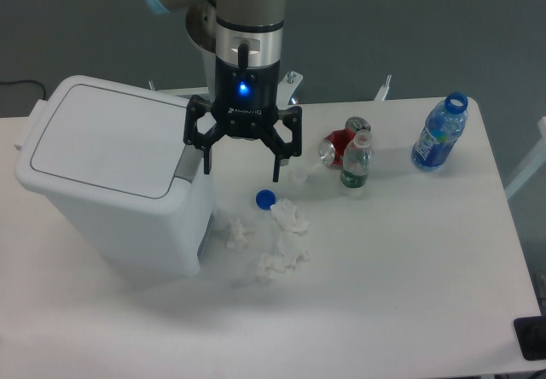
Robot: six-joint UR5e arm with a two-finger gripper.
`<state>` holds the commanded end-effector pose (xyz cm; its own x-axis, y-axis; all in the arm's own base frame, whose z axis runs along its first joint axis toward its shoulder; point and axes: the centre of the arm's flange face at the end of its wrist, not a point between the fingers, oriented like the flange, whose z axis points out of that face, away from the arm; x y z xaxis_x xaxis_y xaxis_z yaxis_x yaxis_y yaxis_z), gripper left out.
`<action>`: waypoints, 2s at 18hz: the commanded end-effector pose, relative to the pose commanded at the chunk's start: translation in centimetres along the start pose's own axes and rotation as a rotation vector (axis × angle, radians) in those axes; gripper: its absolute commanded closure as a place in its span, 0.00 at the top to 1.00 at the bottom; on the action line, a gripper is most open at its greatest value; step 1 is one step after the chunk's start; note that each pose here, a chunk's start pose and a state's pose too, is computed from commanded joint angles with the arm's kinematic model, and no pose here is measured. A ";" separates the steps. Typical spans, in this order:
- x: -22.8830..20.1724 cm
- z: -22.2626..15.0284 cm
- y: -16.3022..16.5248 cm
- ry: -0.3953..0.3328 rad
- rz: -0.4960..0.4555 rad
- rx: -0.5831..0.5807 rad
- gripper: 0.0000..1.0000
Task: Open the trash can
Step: 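Lower the gripper onto the lid's rear edge near the hinge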
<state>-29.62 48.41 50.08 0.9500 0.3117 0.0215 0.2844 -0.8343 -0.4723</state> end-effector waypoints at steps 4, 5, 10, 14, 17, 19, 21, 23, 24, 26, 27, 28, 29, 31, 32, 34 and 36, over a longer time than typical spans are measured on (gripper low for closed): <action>0.1 0.3 0.3 0.005 -0.004 -0.007 1.00; 0.2 0.2 0.3 0.005 -0.002 -0.006 1.00; 1.1 0.1 0.6 0.013 0.008 -0.007 1.00; 1.7 0.3 0.6 0.021 0.014 -0.011 1.00; 1.7 0.3 0.6 0.021 0.015 -0.011 1.00; 1.7 0.4 0.6 0.022 0.015 -0.012 1.00; 1.7 0.4 0.6 0.020 0.015 -0.011 1.00; 1.7 0.4 0.6 0.020 0.017 -0.011 1.00; 1.7 0.4 0.6 0.020 0.017 -0.011 1.00; 1.7 0.5 0.6 0.021 0.016 -0.013 1.00; 1.7 0.5 0.6 0.021 0.016 -0.013 1.00; 1.7 0.5 0.6 0.019 0.016 -0.013 1.00; 1.7 0.5 0.6 0.019 0.016 -0.013 1.00; 1.7 0.5 0.6 0.019 0.016 -0.013 1.00; 1.7 0.5 0.7 0.020 0.016 -0.015 1.00; 1.7 0.7 0.7 0.021 0.016 -0.016 1.00; 1.7 0.8 0.7 0.022 0.015 -0.019 1.00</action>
<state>-27.95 48.68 49.05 0.9566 0.2893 0.0340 0.2724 -0.8472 -0.4562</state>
